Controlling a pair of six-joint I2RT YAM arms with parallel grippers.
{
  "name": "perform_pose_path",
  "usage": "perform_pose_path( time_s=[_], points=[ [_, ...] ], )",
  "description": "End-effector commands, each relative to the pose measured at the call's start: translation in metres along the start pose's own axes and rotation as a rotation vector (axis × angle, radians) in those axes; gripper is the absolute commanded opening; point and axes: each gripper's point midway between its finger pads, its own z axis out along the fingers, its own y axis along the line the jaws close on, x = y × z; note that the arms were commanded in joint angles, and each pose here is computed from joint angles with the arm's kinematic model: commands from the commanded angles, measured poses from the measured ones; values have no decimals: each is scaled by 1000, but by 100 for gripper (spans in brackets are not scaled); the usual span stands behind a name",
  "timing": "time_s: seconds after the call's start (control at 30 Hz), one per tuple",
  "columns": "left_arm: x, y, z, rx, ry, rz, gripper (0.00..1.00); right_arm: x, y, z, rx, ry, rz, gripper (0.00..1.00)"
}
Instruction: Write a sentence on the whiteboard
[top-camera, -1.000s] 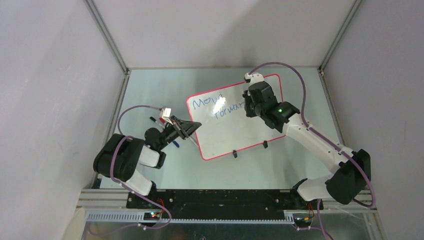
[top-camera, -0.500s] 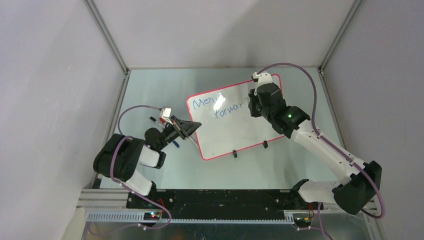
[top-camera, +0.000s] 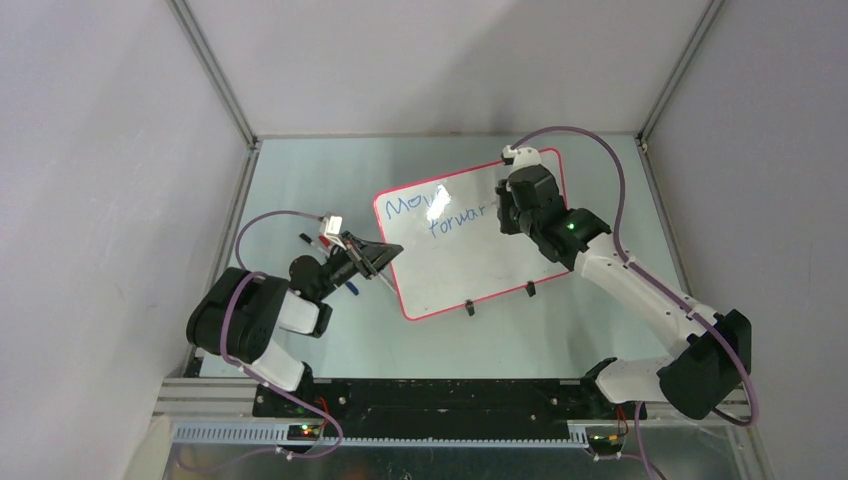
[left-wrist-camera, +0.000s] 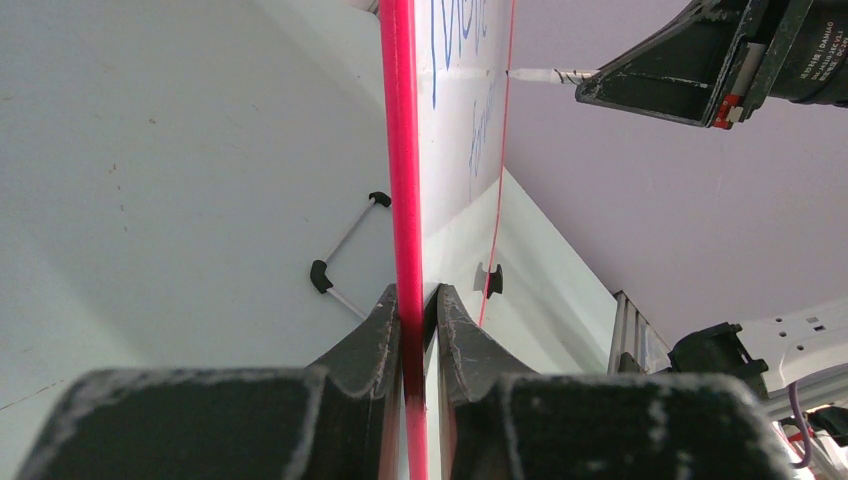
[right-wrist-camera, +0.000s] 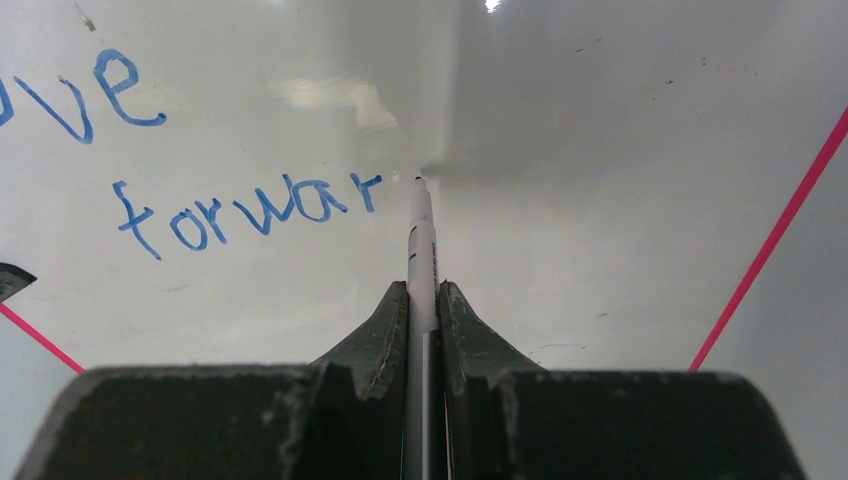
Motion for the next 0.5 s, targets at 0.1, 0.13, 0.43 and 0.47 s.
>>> perform_pose_path(
  time_s=[0.1, 0.13, 0.43, 0.47],
  points=[
    [-16, 6, 3, -15, -58, 83, 4, -12, -1, 3, -8, -40, 30, 0],
    [-16, 6, 3, -15, -57, 82, 4, -12, -1, 4, -10, -39, 30, 0],
    [-15, 6, 3, -16, -57, 83, 4, -13, 2, 7, -24, -34, 34, 0],
    [-15, 6, 3, -15, -57, 82, 4, -14, 2, 7, -25, -35, 34, 0]
  ],
)
